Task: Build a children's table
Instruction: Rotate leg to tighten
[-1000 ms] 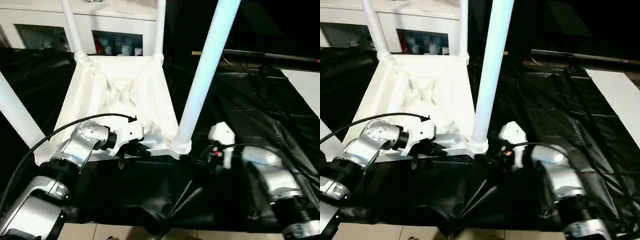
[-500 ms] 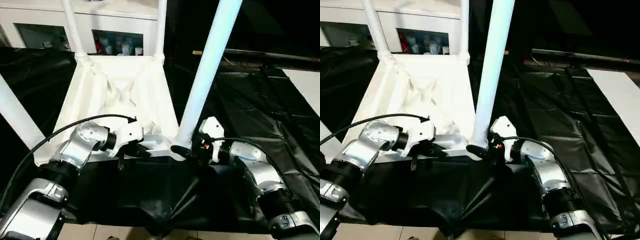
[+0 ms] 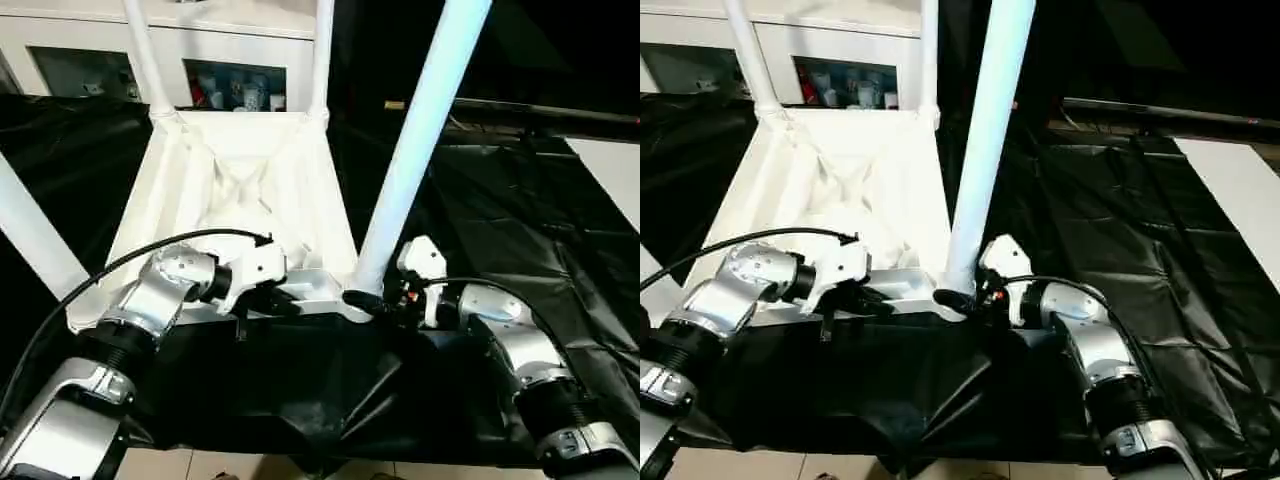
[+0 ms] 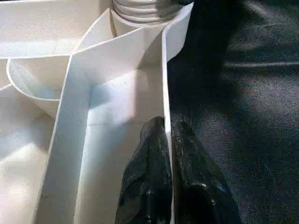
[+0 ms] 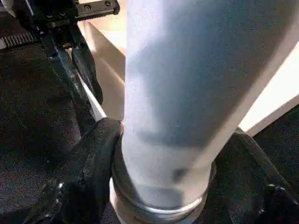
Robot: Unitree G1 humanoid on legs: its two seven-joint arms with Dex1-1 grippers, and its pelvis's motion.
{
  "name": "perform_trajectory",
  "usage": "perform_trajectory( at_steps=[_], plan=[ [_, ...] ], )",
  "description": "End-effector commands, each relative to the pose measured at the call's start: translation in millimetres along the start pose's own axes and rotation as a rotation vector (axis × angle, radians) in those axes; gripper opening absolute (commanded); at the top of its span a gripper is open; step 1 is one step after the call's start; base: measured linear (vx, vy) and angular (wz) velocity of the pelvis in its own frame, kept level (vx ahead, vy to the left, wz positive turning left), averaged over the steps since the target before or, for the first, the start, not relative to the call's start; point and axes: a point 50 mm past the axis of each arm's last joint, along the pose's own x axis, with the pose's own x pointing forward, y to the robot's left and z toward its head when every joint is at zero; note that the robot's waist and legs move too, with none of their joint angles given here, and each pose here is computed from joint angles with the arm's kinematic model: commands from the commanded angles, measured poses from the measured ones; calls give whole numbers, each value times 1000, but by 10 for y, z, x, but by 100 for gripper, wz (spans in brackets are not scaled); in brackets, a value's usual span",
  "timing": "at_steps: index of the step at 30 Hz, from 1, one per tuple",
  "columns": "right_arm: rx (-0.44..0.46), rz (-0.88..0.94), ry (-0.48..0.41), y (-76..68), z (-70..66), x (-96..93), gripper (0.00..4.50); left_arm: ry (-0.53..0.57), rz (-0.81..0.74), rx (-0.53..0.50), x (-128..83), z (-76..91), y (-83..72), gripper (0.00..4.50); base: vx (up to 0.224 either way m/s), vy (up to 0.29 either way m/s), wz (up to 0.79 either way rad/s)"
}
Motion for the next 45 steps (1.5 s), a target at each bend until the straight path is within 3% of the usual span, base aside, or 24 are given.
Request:
perform_trajectory(
  at_steps=[1,5,10,13,17,20,21,22,25,29,32,36,45],
  plan=[
    [64,-101,23,-78,-114,-43,270,29,-37,-75,99,-173,-116,0,0,0,0],
    [134,-288,26,-145,-229,0,267,35,49,-114,188,-181,-78,0,0,0,0],
    [273,-637,76,-159,-393,168,267,63,232,-205,485,-99,13,0,0,0,0],
    [291,-770,138,-149,-421,261,266,82,325,-245,598,-31,66,0,0,0,0],
    [316,-796,133,-115,-382,382,266,98,357,-259,678,10,77,0,0,0,0],
    [315,-668,2,-49,-197,546,266,111,359,-240,732,34,73,0,0,0,0],
    [328,-641,-33,-36,-168,557,301,111,357,-237,734,36,73,0,0,0,0],
    [324,-629,-47,-32,-152,557,336,110,353,-233,731,37,72,0,0,0,0],
    [245,-543,-115,-58,-67,437,346,58,273,-192,669,55,42,0,0,0,0],
    [211,-436,-98,-107,-57,288,384,35,190,-139,570,33,2,0,0,0,0],
    [128,-269,-63,-116,-52,67,384,-25,15,-92,428,26,-120,0,0,0,0],
    [53,-85,-17,-68,-54,-131,384,-26,-75,-47,274,-1,-173,0,62,-24,6],
    [28,138,36,38,-38,-230,384,-71,-127,-36,144,55,-194,0,30,4,1]
  ],
)
